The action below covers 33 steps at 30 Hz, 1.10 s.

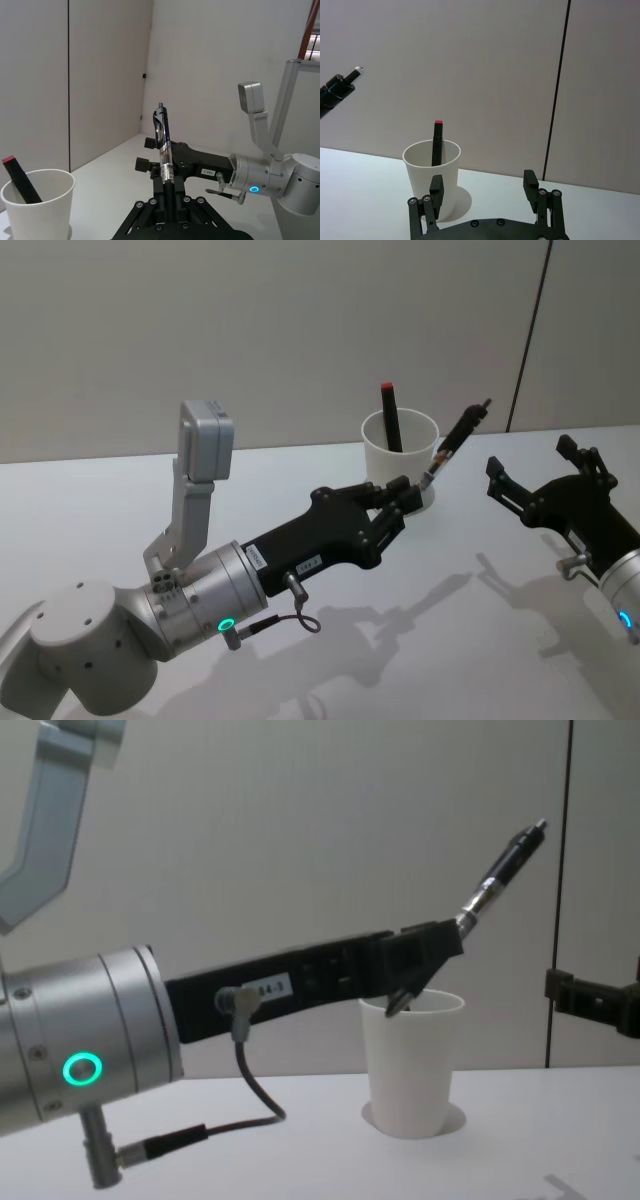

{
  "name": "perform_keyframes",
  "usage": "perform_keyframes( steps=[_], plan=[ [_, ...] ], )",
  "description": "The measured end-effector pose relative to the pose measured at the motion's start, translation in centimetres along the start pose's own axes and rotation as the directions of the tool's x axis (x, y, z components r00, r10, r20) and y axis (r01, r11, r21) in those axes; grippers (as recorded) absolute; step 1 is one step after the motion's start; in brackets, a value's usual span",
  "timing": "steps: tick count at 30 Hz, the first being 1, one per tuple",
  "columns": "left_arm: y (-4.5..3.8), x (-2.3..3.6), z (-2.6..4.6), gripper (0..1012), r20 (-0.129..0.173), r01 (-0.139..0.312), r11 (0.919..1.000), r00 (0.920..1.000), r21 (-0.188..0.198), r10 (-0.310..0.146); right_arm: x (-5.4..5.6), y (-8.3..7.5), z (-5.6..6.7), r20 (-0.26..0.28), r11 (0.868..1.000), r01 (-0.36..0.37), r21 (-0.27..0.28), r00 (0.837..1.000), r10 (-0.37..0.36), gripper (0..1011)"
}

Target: Place the pen into the pen holder.

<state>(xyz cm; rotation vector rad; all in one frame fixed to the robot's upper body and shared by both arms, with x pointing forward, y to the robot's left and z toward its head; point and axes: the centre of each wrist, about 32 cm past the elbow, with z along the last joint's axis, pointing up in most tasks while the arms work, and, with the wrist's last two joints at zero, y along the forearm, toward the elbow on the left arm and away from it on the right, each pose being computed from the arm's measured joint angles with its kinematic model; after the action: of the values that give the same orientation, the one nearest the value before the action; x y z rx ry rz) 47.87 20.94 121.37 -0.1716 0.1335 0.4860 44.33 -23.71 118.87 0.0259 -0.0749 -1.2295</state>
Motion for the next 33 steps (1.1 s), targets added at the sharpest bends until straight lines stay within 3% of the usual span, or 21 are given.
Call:
perform_keyframes(
  steps=[12,20,26,33],
  plan=[
    [-0.44,0.21,-0.22,117,-0.016,0.032,0.9995,0.9994,0.001,-0.032,0.1,0.0,0.2,-0.015,1.000,-0.021,0.005,1.000,0.021,1002],
    [-0.57,0.26,-0.27,116,-0.020,0.041,0.9992,0.9990,0.001,-0.041,0.6,-0.4,0.8,-0.074,0.997,-0.080,0.015,0.994,0.081,1001],
    [-0.63,0.29,-0.29,117,-0.022,0.045,0.9990,0.9988,0.001,-0.045,1.2,-1.0,1.4,-0.154,0.990,-0.141,0.019,0.978,0.143,1001],
    [-0.66,0.31,-0.32,117,-0.024,0.048,0.9989,0.9986,0.002,-0.048,2.6,-2.2,2.3,-0.280,0.976,-0.219,0.009,0.936,0.213,1002]
  ],
)
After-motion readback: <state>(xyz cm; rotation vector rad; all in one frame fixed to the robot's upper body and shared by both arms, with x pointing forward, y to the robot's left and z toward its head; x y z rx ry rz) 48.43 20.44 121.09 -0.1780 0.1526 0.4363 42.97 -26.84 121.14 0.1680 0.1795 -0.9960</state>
